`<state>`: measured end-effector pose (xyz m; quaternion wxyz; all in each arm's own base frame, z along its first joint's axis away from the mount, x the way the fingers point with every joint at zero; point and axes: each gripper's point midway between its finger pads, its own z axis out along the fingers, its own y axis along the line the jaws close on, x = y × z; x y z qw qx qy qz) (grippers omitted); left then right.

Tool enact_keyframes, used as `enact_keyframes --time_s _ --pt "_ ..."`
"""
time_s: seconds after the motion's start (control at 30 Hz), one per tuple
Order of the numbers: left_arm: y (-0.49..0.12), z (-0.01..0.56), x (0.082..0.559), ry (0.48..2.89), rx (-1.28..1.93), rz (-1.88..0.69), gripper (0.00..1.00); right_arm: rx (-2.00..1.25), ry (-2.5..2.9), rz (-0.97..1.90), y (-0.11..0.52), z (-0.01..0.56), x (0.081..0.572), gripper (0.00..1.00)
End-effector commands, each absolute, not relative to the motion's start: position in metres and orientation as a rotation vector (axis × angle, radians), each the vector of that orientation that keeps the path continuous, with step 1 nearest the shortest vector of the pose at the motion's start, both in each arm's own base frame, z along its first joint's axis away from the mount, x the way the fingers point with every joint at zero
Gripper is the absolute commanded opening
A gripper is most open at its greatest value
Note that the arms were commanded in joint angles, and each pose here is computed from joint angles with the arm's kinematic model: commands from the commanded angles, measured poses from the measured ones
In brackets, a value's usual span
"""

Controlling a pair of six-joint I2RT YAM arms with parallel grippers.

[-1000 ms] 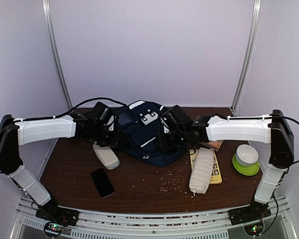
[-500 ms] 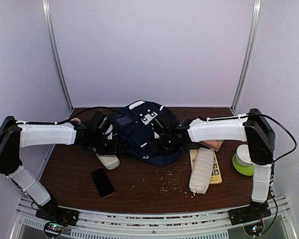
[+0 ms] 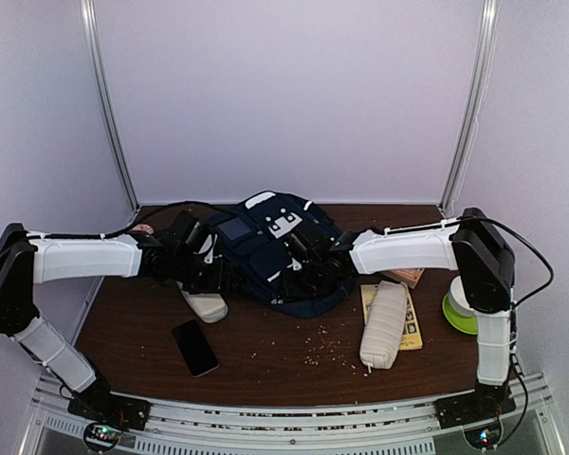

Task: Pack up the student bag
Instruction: Adjust the student bag at the center of the board.

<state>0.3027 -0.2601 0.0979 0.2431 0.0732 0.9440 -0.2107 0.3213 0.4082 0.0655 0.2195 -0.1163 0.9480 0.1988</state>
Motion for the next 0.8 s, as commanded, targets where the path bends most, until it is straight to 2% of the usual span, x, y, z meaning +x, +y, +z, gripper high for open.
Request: enact_keyframes --time_s 0.0,0.13,0.33,0.4,0.53,0.77 --pt "-0.267 0.106 0.307 2.539 0.191 -0.635 0.72 -0.344 2.683 0.577 0.418 0.050 0.308 0.45" --pt "-0.272 0.100 0.307 2.554 0.191 -0.659 0.72 -0.348 2.705 0.592 0.419 0.043 0.304 0.44" --pt "-0.282 0.098 0.306 2.565 0.212 -0.679 0.72 -0.326 2.626 0.689 0.422 0.065 0.304 0.28" --pt "-0.285 0.098 0.307 2.565 0.218 -0.685 0.72 -0.328 2.594 0.703 0.421 0.077 0.305 0.27" --pt "-0.291 0.103 0.313 2.558 0.230 -0.692 0.72 -0.328 2.538 0.691 0.414 0.100 0.307 0.31" --pt "-0.292 0.109 0.327 2.557 0.263 -0.600 0.72 -0.247 2.470 0.622 0.382 0.124 0.306 0.48"
